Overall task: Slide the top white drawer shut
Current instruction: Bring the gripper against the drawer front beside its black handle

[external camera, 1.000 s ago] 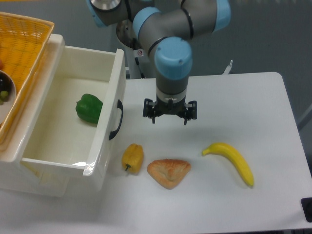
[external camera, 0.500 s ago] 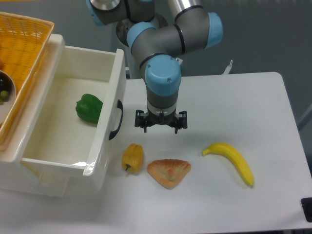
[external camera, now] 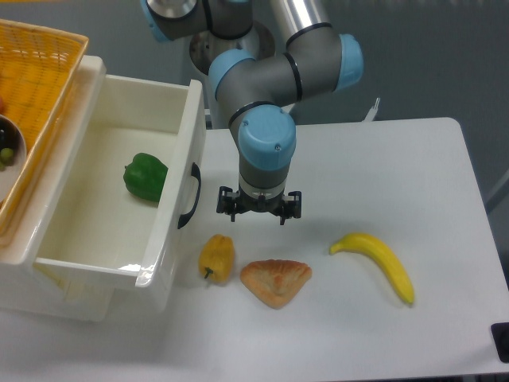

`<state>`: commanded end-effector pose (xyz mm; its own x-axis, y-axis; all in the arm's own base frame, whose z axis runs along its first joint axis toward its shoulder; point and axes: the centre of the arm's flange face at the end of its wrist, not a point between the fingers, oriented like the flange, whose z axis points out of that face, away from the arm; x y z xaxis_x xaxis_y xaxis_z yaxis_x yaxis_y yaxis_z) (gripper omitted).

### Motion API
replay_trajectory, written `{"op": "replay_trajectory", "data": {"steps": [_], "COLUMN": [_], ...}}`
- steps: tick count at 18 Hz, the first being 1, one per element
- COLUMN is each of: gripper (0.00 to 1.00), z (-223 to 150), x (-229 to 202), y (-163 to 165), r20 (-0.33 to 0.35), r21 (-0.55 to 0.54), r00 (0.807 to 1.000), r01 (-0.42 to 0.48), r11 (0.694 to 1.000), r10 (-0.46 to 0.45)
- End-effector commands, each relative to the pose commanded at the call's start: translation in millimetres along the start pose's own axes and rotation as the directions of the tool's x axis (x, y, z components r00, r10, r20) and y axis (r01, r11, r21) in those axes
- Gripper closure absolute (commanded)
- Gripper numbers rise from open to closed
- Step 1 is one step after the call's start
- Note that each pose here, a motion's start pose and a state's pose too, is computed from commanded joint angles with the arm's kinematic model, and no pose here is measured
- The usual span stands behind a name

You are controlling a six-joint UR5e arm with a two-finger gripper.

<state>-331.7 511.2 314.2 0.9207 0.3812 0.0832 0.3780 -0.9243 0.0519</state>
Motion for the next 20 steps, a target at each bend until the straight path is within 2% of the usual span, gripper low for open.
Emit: {"op": "replay_trajectory", "data": {"steps": [20], "gripper": [0.00], "z": [7], "x": [21], "y": [-2], "r20": [-0.013], "r21": [-0.015], "r00": [1.000], "r01": [-0.022], "r11": [1.000], "r10": [0.022]}}
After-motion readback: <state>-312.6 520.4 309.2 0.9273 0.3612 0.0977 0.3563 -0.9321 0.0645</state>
